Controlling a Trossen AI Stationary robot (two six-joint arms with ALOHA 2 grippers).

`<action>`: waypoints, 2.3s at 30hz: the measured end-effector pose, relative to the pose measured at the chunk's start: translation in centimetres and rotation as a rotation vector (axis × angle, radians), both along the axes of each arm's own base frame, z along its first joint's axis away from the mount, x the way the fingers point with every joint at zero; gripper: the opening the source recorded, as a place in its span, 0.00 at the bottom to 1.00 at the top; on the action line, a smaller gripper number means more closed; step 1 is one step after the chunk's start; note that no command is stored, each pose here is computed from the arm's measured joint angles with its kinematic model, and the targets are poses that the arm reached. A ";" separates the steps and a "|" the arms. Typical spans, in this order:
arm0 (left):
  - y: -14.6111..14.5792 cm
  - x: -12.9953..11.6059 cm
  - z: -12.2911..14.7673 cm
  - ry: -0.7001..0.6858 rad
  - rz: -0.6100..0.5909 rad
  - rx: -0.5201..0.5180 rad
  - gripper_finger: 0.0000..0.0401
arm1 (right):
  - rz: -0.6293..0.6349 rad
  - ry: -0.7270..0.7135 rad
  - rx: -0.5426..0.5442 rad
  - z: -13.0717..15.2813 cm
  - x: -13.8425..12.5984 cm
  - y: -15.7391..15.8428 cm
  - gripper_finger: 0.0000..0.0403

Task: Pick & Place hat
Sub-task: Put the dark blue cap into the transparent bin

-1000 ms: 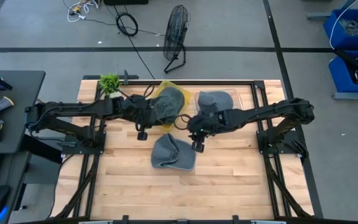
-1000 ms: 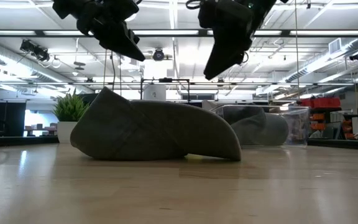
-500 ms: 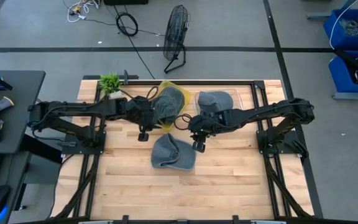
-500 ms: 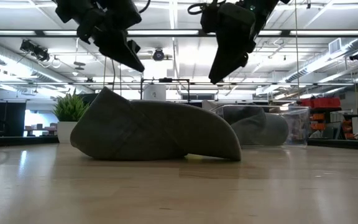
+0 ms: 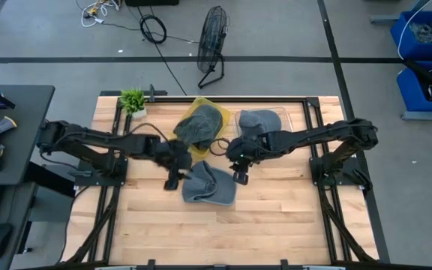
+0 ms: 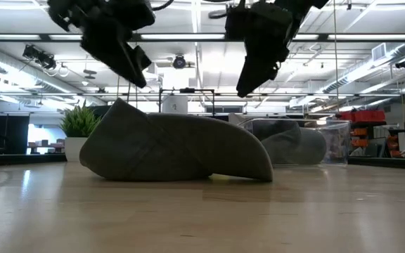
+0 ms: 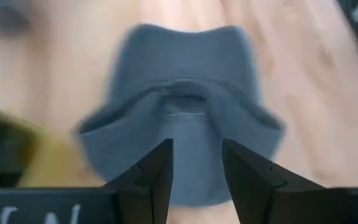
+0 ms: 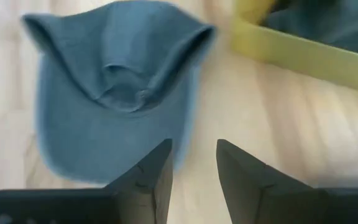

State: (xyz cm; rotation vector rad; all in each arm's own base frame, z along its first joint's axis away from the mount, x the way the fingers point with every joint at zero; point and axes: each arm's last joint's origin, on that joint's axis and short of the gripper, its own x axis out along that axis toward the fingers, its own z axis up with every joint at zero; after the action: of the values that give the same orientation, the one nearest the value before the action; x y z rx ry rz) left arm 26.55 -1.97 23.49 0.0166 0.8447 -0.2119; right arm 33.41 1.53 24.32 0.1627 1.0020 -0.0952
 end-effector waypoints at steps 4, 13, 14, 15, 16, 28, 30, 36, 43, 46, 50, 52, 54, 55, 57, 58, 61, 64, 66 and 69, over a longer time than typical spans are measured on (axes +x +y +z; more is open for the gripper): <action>-2.8 0.2 -1.0 0.063 -0.008 -0.074 0.34 | 0.084 0.010 -0.001 -0.8 0.5 0.6 0.32; -8.4 0.4 -4.4 0.177 0.103 -0.069 0.34 | 0.139 0.065 -0.020 -2.8 1.3 1.2 0.32; -8.8 0.4 -4.8 0.192 0.124 -0.077 0.34 | 0.138 0.067 -0.021 -2.8 1.3 1.2 0.32; -9.2 0.4 -5.1 0.205 0.149 -0.083 0.34 | 0.137 0.061 -0.021 -2.8 1.3 1.2 0.32; -9.7 0.4 -5.5 0.215 0.172 -0.088 0.34 | 0.137 0.058 -0.021 -2.8 1.4 1.2 0.32; -11.7 1.6 -9.3 0.101 0.350 0.076 0.30 | 0.140 0.041 -0.022 -2.7 1.5 1.3 0.32; -11.6 1.8 -9.4 0.093 0.352 0.073 0.24 | 0.146 0.041 -0.033 -2.7 1.5 1.4 0.32; -12.2 2.9 -6.8 0.016 0.324 0.020 0.03 | 0.231 0.031 -0.152 -1.7 0.7 2.7 0.32; -11.4 3.7 3.0 -0.166 0.269 -0.016 0.02 | 0.278 -0.075 -0.220 2.1 -1.6 4.9 0.32; -9.9 3.8 6.6 -0.222 0.340 -0.084 0.03 | 0.281 -0.144 -0.266 4.3 -3.3 5.9 0.32; -7.6 3.9 8.3 -0.193 0.368 -0.114 0.03 | 0.253 -0.239 -0.354 7.0 -5.7 6.9 0.32; -6.3 4.3 8.5 -0.191 0.400 -0.121 0.03 | 0.227 -0.293 -0.391 8.0 -6.5 7.3 0.32; -5.2 4.7 8.5 -0.200 0.440 -0.125 0.03 | 0.195 -0.360 -0.408 8.8 -6.7 7.9 0.32; -4.6 4.8 8.6 -0.208 0.459 -0.126 0.03 | 0.194 -0.373 -0.411 8.9 -6.8 8.1 0.32; -3.6 5.5 8.8 -0.259 0.486 -0.138 0.03 | 0.190 -0.390 -0.399 8.9 -6.7 8.5 0.32; -3.1 5.6 8.9 -0.277 0.488 -0.128 0.03 | 0.166 -0.403 -0.379 8.8 -6.4 8.6 0.32; -2.1 6.1 9.4 -0.345 0.482 -0.108 0.03 | 0.033 -0.388 -0.380 8.0 -5.8 8.6 0.32; -1.5 6.4 9.8 -0.392 0.485 -0.101 0.03 | -0.078 -0.359 -0.481 6.8 -4.8 8.3 0.32; -1.2 6.5 10.0 -0.410 0.488 -0.100 0.03 | -0.117 -0.337 -0.537 6.0 -4.1 8.1 0.32; -1.0 6.5 10.0 -0.407 0.480 -0.077 0.03 | -0.154 -0.326 -0.563 5.3 -3.2 7.6 0.32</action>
State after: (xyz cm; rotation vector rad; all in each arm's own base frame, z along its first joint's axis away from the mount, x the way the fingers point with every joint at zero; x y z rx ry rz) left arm 33.09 -2.96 33.44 -0.2075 0.4150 0.2074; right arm 30.19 9.11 29.62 -0.2555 0.6061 -0.4710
